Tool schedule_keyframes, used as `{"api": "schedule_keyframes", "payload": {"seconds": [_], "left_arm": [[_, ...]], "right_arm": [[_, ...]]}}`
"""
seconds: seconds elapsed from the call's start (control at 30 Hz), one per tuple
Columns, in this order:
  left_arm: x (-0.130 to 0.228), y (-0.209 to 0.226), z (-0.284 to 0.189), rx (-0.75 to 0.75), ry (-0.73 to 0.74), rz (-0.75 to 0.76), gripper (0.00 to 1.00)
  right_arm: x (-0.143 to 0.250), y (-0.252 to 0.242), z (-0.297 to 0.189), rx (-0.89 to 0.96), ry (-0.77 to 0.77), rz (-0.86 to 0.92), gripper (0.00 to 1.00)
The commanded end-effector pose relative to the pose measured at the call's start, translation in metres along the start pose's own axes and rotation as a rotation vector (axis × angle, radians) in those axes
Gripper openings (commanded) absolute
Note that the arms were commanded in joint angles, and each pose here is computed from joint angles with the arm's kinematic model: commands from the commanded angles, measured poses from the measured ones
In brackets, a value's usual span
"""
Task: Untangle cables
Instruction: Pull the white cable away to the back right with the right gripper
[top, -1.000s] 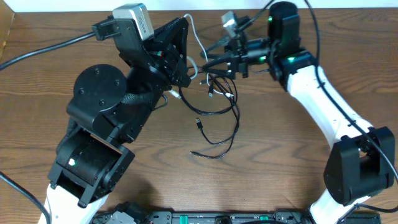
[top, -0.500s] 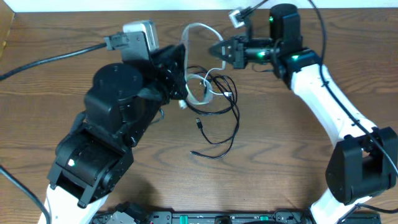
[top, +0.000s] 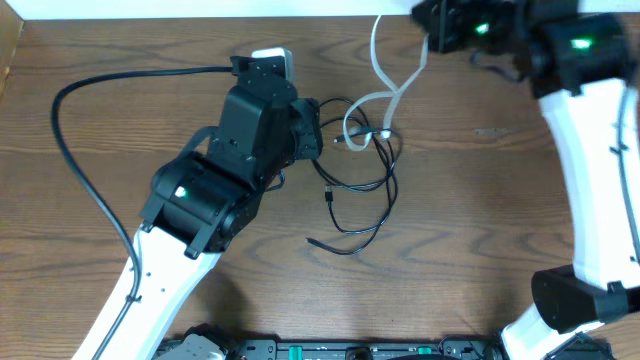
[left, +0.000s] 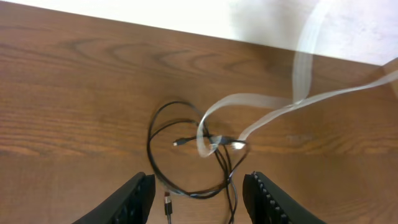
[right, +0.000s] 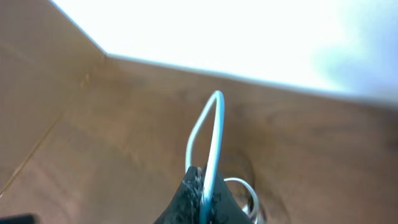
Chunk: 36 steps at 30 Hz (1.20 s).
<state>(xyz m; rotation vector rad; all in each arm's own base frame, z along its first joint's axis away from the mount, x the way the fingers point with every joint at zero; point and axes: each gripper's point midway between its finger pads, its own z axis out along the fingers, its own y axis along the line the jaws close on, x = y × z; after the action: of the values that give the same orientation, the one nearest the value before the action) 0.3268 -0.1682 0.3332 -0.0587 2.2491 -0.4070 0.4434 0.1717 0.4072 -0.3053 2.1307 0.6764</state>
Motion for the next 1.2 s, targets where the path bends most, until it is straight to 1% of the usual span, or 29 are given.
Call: {"api": "schedule_keyframes", "payload": {"seconds": [0.0,0.1,0.17,0.23,0.47,0.63,0.67,0.77,0.83,0.93,1.03,1.1,1.17], "left_arm": [[0.001,0.002,0.009,-0.024,0.013,0.002,0.5],[0.005,0.003,0.016,-0.034,0.031,0.005,0.5],[0.006,0.003,0.019,-0.039,0.039,0.007,0.5],[0.007,0.004,0.021,-0.042,0.044,0.008,0.5],[0.008,0.005,0.022,-0.048,0.045,0.008,0.5],[0.008,0.005,0.022,-0.048,0.045,0.008,0.5],[0.008,0.005,0.022,-0.048,0.045,0.008,0.5],[0.008,0.005,0.022,-0.048,0.046,0.008,0.5],[0.008,0.005,0.022,-0.048,0.046,0.008,0.5],[0.008,0.005,0.022,-0.048,0.046,0.008,0.5],[0.008,0.005,0.022,-0.048,0.045,0.008,0.5],[0.008,0.005,0.022,-0.048,0.045,0.008,0.5],[0.008,0.005,0.022,-0.049,0.046,0.008,0.5]], "right_arm": [[-0.044,0.004,-0.055,0.081,-0.164,-0.031,0.01],[-0.06,0.001,-0.075,0.101,-0.229,0.044,0.01],[-0.063,-0.005,-0.079,0.112,-0.244,0.105,0.01],[-0.059,-0.011,-0.073,0.128,-0.227,0.13,0.01],[-0.049,-0.068,-0.061,0.393,-0.221,0.217,0.01],[-0.023,-0.088,-0.013,0.413,-0.107,0.292,0.01],[-0.013,-0.092,0.007,0.414,-0.063,0.295,0.01],[0.007,-0.098,0.046,0.414,0.009,0.31,0.01],[0.016,-0.104,0.07,0.414,0.034,0.327,0.01],[0.019,-0.111,0.103,0.392,0.027,0.336,0.01],[0.009,-0.107,0.132,0.322,-0.021,0.318,0.01],[0.002,-0.106,0.143,0.31,-0.058,0.301,0.01],[-0.006,-0.114,0.146,0.352,-0.107,0.283,0.01]]}}
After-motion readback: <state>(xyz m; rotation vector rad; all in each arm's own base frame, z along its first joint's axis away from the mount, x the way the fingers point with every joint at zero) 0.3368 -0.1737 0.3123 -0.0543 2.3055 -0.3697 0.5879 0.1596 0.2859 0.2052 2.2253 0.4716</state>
